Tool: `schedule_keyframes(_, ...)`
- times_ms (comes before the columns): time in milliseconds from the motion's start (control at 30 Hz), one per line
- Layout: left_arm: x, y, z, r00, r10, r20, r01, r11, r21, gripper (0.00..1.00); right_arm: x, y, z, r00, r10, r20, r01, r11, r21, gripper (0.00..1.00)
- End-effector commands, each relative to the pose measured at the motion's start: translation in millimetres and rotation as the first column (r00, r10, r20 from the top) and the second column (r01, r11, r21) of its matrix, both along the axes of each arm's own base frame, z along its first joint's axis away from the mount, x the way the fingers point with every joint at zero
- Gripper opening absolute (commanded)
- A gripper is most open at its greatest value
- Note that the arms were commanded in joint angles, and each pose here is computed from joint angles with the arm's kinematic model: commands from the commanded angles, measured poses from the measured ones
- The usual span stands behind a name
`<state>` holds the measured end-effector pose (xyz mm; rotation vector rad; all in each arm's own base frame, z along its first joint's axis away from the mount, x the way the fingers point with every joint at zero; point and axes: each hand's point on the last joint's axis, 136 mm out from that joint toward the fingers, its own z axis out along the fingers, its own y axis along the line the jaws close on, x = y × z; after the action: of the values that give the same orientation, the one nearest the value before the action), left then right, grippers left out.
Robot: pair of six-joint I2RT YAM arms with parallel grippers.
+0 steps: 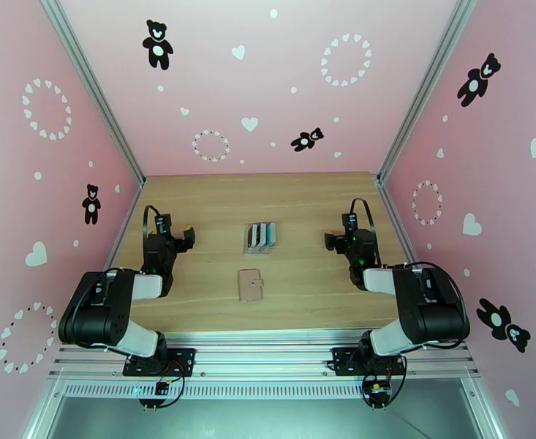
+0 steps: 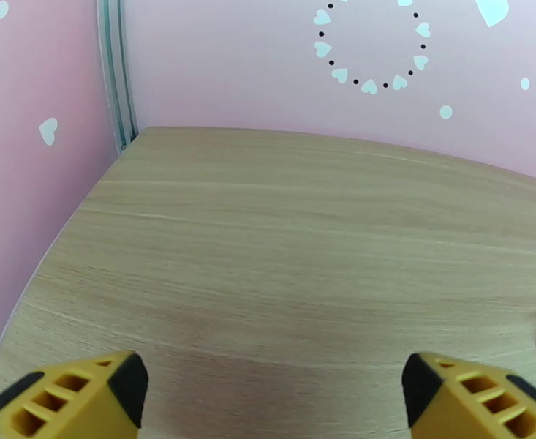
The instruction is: Put the credit cards into the card holder
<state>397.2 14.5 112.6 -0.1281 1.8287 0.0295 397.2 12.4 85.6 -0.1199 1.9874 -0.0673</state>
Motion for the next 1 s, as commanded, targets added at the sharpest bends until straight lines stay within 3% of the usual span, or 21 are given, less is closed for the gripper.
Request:
schedule_keyframes(0,1.8,1.3,-0.4,1.0,0.005,-0.006,-0.005,1.0,0.005,0.98,0.6,-0.8,1.1,1.0,-0.003,0.011,0.003,1.0,0.004,0.99)
schedule_keyframes(967,1.5,1.2,-0.9,1.0,0.007,-0.007,-0.007,1.0,0.005,0.98,0.9,-0.5,0.2,1.0,0.0,0.007,0.0,1.0,0.009,0.99)
